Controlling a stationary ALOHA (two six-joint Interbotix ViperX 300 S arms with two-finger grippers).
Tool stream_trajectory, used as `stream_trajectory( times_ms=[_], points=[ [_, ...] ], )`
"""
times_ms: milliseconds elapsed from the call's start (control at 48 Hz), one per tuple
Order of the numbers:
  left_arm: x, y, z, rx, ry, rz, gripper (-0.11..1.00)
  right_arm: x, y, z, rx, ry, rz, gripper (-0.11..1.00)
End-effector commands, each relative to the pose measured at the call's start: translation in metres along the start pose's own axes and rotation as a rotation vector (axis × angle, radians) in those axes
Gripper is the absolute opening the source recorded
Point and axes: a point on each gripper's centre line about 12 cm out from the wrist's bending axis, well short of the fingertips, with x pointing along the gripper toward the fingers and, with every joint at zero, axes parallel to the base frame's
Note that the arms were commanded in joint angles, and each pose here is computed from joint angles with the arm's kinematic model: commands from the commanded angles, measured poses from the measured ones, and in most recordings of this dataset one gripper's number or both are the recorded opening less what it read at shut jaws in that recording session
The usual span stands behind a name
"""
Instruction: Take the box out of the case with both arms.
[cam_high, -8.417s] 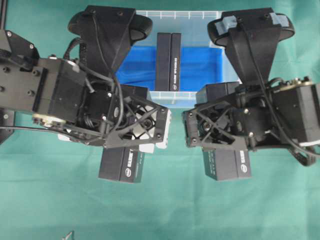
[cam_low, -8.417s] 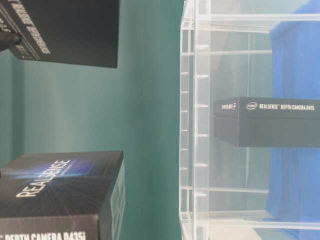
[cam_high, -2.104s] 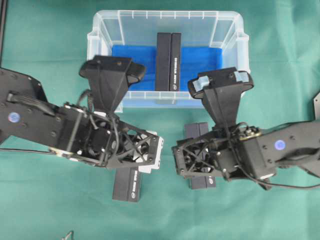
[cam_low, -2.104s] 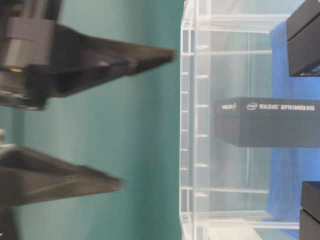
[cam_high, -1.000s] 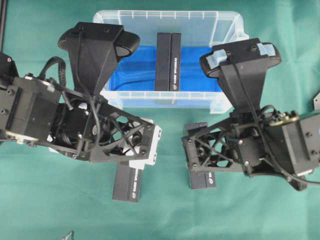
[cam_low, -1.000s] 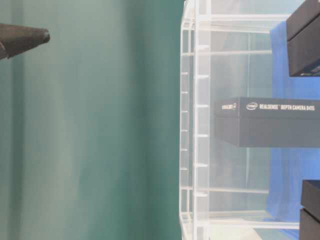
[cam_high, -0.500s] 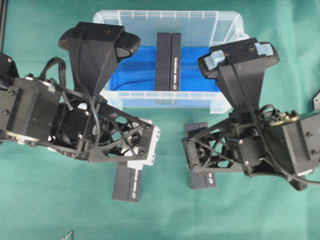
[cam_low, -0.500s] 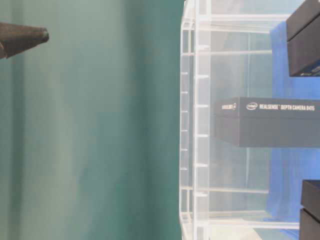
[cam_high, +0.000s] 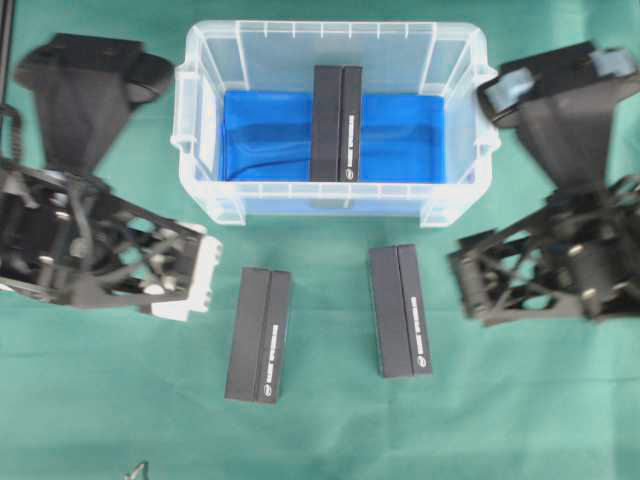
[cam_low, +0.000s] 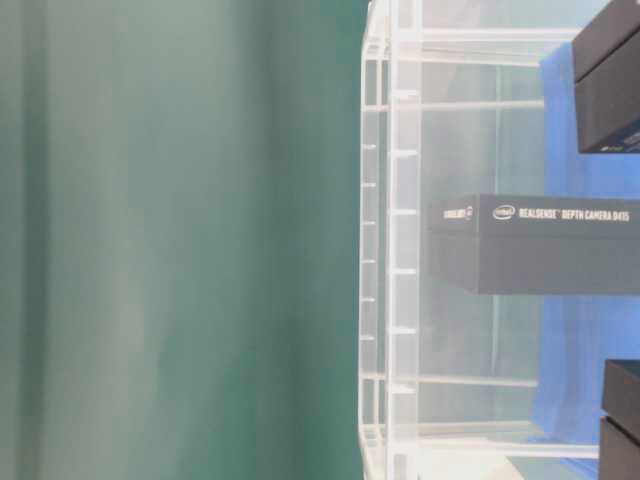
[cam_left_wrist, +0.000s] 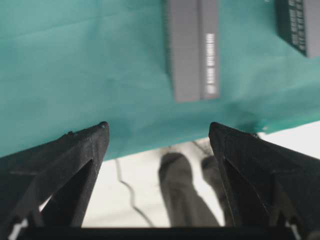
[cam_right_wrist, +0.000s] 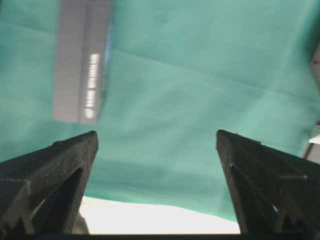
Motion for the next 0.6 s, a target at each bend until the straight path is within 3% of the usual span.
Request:
stream_trajectory(
  times_ms=[0,312,583],
  points=[
    [-0.012,0.018,0.0,-0.001,0.004,-0.025,0.77,-0.01,-0.017,0.004,0.0,0.01,0.022,0.95],
    [-0.01,0.078,0.001,-0.07,0.008,-0.013,0.77,-0.006,-0.057,0.012,0.003,0.01,0.016,0.95],
    [-0.012,0.111,-0.001,-0.071,0.018,-0.022,0.77,0.0,-0.084,0.018,0.053,0.005,0.01,0.95]
  ],
)
